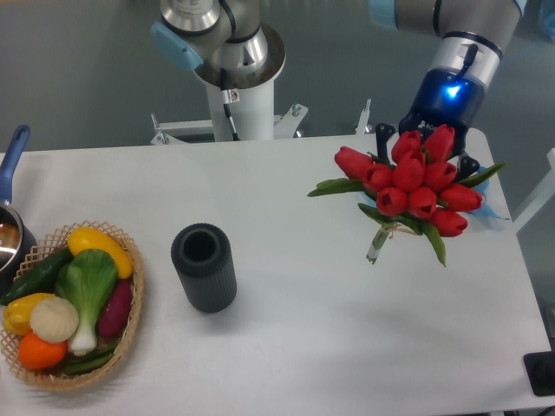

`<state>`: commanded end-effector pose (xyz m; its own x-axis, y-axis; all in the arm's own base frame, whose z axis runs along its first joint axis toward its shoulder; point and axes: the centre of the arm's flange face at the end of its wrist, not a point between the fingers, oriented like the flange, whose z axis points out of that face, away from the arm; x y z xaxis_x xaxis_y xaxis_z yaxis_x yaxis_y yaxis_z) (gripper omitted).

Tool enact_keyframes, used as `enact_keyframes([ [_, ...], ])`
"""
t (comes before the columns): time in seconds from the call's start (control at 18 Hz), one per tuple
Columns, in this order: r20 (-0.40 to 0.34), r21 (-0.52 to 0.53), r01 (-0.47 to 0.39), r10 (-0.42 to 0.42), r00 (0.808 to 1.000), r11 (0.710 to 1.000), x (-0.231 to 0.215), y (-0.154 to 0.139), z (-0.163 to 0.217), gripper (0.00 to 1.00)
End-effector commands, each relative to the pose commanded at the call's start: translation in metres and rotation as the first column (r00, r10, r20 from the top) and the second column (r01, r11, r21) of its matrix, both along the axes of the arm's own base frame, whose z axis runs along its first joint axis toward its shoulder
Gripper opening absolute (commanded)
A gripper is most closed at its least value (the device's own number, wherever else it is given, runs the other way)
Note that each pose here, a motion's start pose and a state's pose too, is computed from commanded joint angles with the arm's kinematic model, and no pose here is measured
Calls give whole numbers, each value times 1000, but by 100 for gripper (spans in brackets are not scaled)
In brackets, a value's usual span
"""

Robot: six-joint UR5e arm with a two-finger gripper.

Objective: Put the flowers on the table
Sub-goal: 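Hold the red tulip bouquet by its stems and lift it slightly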

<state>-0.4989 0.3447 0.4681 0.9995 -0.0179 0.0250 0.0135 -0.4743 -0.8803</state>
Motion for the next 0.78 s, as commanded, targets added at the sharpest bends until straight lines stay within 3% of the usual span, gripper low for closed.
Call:
enact_keyframes([
  [0.44, -77, -169, -51, 38, 996, 984, 7, 3, 5, 33],
  [0.78, -156, -310, -133, 87, 984, 941, 13, -11, 11, 32],
])
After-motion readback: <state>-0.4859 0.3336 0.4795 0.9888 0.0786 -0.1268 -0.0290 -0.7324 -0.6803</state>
